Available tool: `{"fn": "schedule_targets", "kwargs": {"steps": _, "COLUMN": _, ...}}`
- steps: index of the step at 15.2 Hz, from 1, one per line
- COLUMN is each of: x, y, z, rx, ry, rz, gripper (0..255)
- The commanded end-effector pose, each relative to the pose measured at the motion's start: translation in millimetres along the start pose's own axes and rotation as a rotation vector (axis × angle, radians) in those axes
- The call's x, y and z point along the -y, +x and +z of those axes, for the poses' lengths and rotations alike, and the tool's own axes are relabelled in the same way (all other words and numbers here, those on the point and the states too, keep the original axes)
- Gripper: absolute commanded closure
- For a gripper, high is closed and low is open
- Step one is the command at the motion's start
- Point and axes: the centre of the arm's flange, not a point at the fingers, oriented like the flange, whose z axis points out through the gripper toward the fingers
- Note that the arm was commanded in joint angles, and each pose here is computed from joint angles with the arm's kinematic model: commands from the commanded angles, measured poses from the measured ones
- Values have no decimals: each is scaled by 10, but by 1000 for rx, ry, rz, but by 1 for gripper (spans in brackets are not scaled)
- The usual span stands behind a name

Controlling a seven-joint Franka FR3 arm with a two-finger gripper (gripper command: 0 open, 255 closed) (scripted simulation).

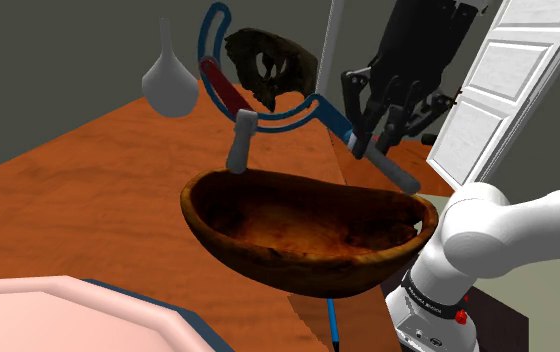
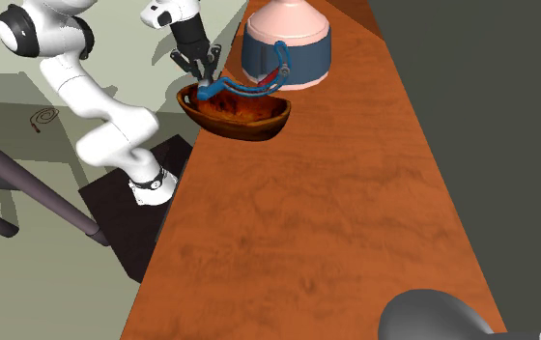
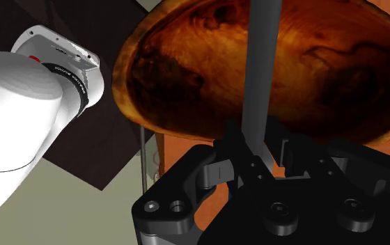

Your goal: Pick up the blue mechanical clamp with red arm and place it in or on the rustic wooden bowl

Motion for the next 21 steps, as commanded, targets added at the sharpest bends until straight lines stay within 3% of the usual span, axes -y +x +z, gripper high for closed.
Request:
{"fn": "schedule_targets", "kwargs": {"steps": 1, "x": -129, "y": -121, "z": 96, "rx": 1, "ry": 0, "rz": 1, "gripper": 255}}
{"fn": "schedule_targets", "kwargs": {"steps": 4, "x": -147, "y": -121, "z": 267, "rx": 1, "ry": 0, "rz": 1, "gripper": 255}}
{"fn": "schedule_targets", "kwargs": {"steps": 12, "x": -147, "y": -121, "z": 267, "rx": 1, "ry": 0, "rz": 1, "gripper": 255}}
{"fn": "schedule_targets", "kwargs": {"steps": 13, "x": -147, "y": -122, "z": 267, "rx": 1, "ry": 0, "rz": 1, "gripper": 0}}
{"fn": "schedule_targets", "kwargs": {"steps": 18, "x": -147, "y": -122, "z": 267, "rx": 1, "ry": 0, "rz": 1, "gripper": 0}}
{"fn": "schedule_targets", "kwargs": {"steps": 21, "x": -147, "y": -121, "z": -129, "rx": 1, "ry": 0, "rz": 1, "gripper": 0}}
